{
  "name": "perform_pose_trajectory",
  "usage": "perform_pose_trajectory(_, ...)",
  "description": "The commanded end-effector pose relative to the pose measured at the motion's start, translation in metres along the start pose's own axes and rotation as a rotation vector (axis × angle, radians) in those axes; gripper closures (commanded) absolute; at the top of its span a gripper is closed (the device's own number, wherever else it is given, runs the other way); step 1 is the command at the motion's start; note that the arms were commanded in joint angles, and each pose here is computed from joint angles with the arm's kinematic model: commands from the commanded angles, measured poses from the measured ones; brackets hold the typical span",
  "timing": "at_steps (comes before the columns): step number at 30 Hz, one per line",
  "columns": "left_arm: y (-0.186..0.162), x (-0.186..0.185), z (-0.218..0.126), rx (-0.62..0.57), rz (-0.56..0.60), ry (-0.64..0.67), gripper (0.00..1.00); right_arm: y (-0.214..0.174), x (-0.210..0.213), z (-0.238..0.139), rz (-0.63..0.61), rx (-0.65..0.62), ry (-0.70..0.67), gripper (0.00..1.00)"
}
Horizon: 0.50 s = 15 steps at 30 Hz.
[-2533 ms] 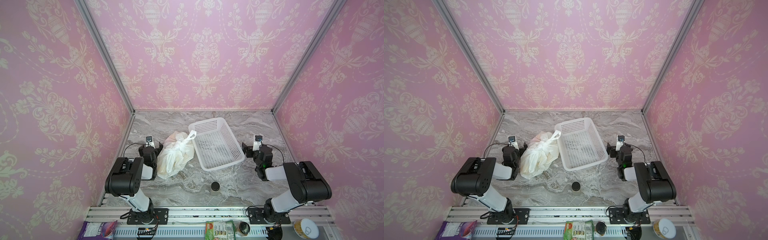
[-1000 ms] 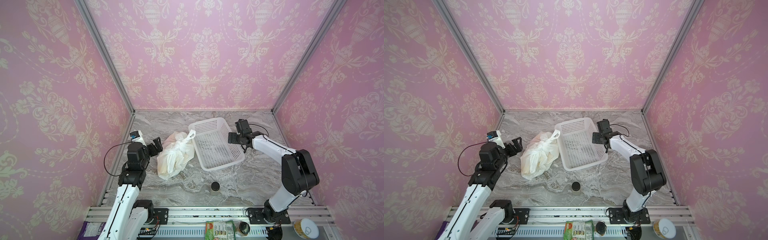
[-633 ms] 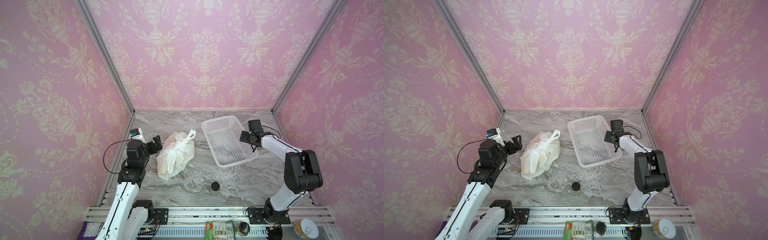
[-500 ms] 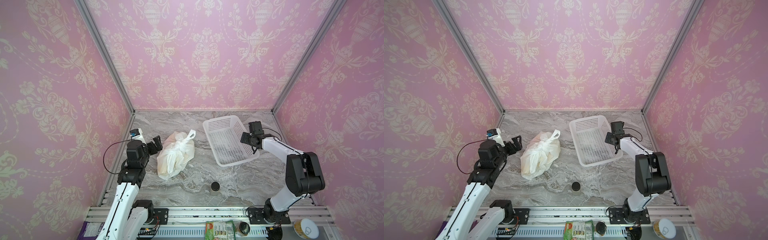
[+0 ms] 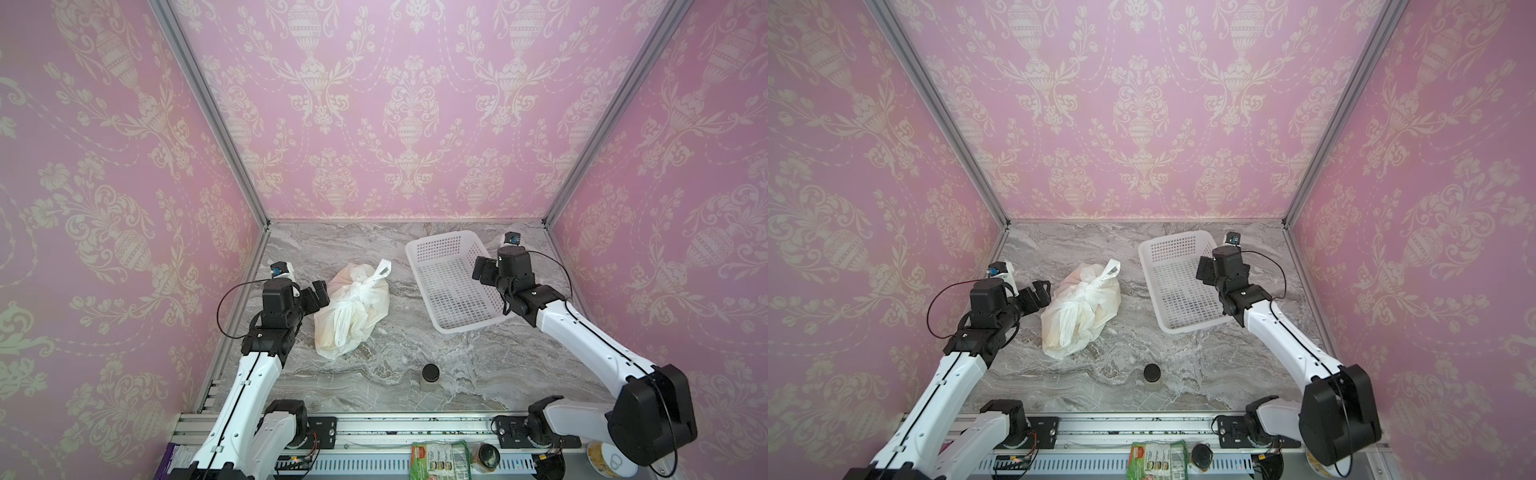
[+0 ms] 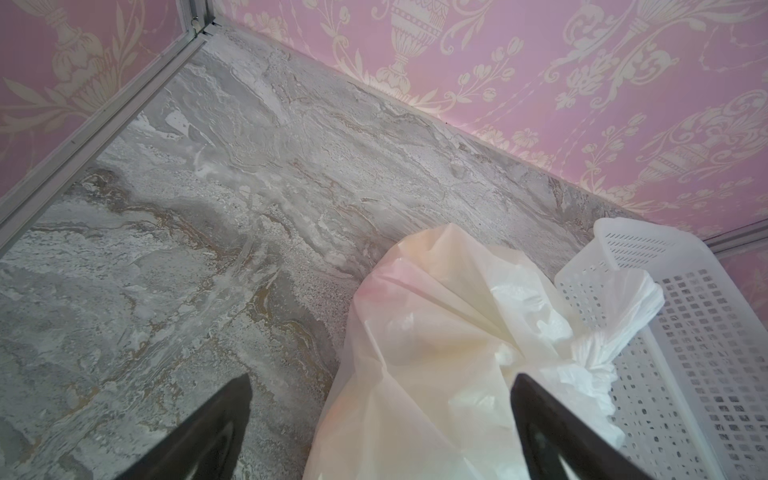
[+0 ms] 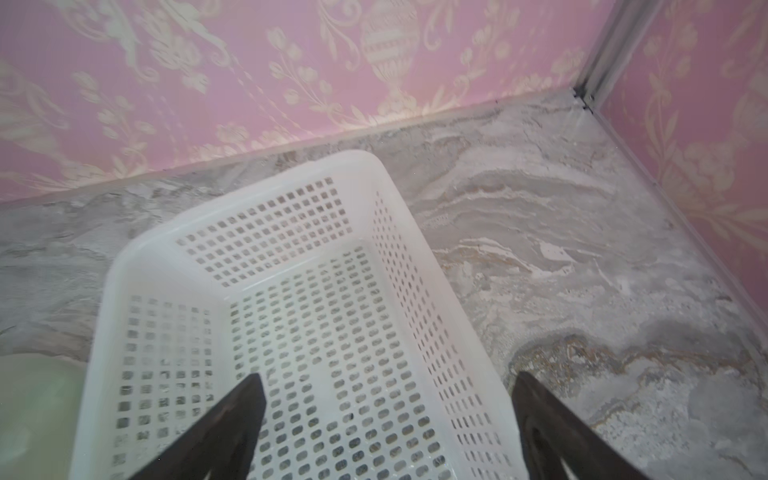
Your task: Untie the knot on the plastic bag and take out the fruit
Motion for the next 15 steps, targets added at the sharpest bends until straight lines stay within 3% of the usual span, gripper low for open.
perform_pose_trajectory(1,-0.002,-0.005,0.003,-0.008,-0.020,-0.049,0.01,-0.011,0.047,-0.022,-0.156,-0.028,0.190,0.06)
perform_pose_trajectory(5,-0.005,-0.006,0.009,-0.007,-0.029,-0.067,0.01,-0.039,0.114,-0.052,-0.377,-0.009,0.412,0.06)
perform_pose_trajectory(10,-0.002,-0.012,0.016,0.003,-0.041,-0.109,0.02,-0.089,0.171,-0.069,-0.593,0.062,0.569,0.06)
perform_pose_trajectory(15,-0.001,-0.020,0.017,-0.007,-0.051,-0.164,0.05,-0.133,0.220,-0.060,-0.626,0.170,0.690,0.07)
Point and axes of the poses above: each gripper's point midway between its finger pads, its own z axis out along the fingers, its own x axis along the line the jaws close on, y = z × x, the point moved 4 cm from there along -z, back along the fingers, and after that the axes turned 12 degrees about z, right-handed, at the moved point
